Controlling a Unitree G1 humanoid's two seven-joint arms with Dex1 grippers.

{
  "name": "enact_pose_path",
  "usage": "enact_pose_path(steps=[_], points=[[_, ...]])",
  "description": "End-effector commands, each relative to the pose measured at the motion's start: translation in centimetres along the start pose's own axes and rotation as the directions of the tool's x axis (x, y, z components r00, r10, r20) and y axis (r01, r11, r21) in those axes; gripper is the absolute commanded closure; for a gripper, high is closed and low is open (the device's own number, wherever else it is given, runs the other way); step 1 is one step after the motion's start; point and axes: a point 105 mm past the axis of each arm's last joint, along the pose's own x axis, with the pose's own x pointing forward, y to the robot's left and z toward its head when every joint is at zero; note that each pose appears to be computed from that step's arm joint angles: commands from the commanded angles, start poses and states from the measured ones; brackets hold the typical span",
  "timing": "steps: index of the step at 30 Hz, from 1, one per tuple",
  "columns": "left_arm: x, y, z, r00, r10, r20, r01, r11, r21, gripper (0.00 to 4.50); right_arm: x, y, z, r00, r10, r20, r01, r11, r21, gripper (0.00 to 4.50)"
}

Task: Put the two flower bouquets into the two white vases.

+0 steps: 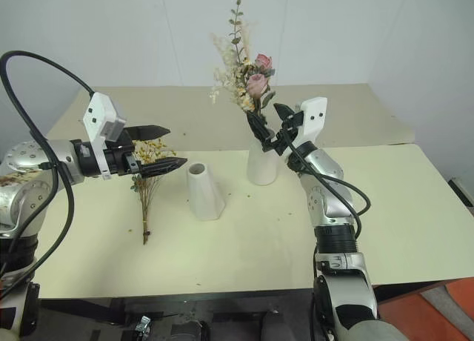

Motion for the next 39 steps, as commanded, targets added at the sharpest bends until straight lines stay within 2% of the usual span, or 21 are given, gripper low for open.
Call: enact_pose_path(steps=[1,7,10,14,18,21,27,32,35,39], points=[[-1.3,0.7,1.8,0.997,0.058,0.049,-0.061,0.997,0.047,0.0,-1.1,-0.3,2.1,0.999,0.012,0.031,-0.01,0.998,-0.065,0.04],[-3.1,1.4,2.5,0.986,0.148,0.079,-0.148,0.989,-0.009,0.0,-3.9,-1.6,4.1,0.999,0.046,-0.002,-0.046,0.99,-0.132,0.04],[-4.7,1.9,2.6,0.968,0.24,0.073,-0.234,0.969,-0.083,0.0,-6.3,-1.3,5.4,0.981,0.165,-0.101,-0.18,0.97,-0.162,0.04],[-6.1,1.7,2.0,0.938,0.344,0.027,-0.33,0.917,-0.223,0.0,-8.8,0.3,5.4,0.886,0.307,-0.347,-0.391,0.897,-0.206,0.04],[-6.7,1.7,0.9,0.855,0.511,-0.081,-0.511,0.808,-0.294,0.0,-10.2,2.6,6.4,0.787,0.451,-0.421,-0.557,0.813,-0.169,0.04],[-7.2,1.6,-0.5,0.799,0.583,-0.148,-0.593,0.723,-0.356,0.0,-9.9,3.9,6.6,0.733,0.515,-0.444,-0.624,0.769,-0.139,0.04],[-7.8,1.9,-5.0,0.722,0.589,-0.364,-0.692,0.612,-0.382,0.0,-7.9,5.0,6.3,0.688,0.556,-0.467,-0.67,0.734,-0.114,0.04],[-6.9,2.2,-7.1,0.71,0.533,-0.46,-0.704,0.542,-0.46,0.0,-7.1,5.7,5.3,0.654,0.572,-0.496,-0.695,0.712,-0.095,0.04],[-5.3,2.0,-7.8,0.739,0.462,-0.491,-0.673,0.531,-0.514,0.0,-6.9,5.8,5.0,0.651,0.568,-0.503,-0.693,0.715,-0.09,0.04],[-4.0,1.8,-9.3,0.72,0.401,-0.566,-0.69,0.491,-0.531,0.0,-6.9,5.6,4.9,0.659,0.545,-0.519,-0.681,0.725,-0.102,0.04]])
